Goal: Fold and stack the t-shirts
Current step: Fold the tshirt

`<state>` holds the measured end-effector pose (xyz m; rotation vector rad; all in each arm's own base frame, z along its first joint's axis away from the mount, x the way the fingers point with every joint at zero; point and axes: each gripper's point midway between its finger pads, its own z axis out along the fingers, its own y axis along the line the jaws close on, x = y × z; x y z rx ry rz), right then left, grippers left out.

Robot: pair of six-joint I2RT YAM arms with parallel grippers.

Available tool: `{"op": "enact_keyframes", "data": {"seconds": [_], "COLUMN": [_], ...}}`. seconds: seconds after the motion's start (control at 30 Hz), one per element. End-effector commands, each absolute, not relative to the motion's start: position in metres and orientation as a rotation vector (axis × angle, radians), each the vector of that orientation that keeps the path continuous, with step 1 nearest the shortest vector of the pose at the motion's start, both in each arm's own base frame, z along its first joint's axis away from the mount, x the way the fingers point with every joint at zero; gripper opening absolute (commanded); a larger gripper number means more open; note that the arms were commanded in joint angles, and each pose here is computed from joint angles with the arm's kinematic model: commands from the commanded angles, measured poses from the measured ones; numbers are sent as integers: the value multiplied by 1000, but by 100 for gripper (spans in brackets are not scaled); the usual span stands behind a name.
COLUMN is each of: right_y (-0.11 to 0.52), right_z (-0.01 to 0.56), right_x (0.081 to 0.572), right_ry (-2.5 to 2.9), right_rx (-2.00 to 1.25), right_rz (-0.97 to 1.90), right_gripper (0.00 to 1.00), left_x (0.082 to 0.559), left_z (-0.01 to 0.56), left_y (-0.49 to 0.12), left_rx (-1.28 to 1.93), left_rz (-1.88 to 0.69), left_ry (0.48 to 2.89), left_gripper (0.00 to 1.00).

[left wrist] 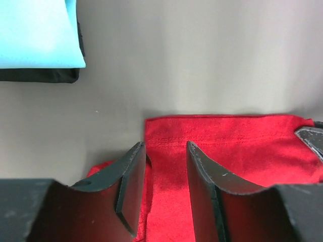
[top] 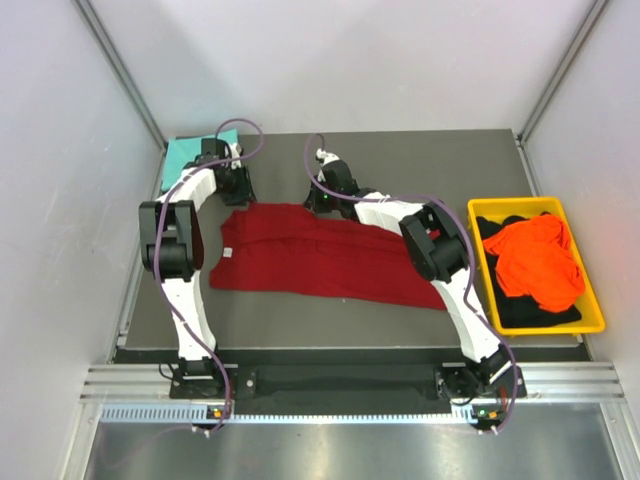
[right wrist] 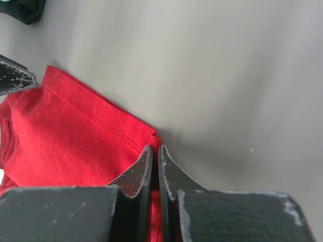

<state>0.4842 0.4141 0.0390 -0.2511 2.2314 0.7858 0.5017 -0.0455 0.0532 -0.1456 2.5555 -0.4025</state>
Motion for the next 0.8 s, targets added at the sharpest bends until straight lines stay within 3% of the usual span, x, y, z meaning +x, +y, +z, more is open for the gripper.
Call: {"op": "enact_keyframes", "data": {"seconds": [0.0,0.27,0.3,0.43,0.77], "right_y": [430,432,433,434,427], "right_z": [91,90,91,93,131], "right_x": [483,483,483,483,472], "right_ry": [2112,2111,2112,2104,2048], "right_rx": [-294,-304,-305,-315,-346], "right_rz": [848,853,856,854,871], "right_gripper": [0,0,0,0,0], "left_x": [506,510,510,515,504], "left_z": [45,28,30,45,116], "left_y": [-45,-51,-53,-58,-59], "left_rx": [-107,-83,-80,-72,-70], "left_rz": [-406,-444,-458,-491,-454], "left_ry": [2568,2594,2590,2548,2451], "left_gripper": [43,38,26,0,0]}}
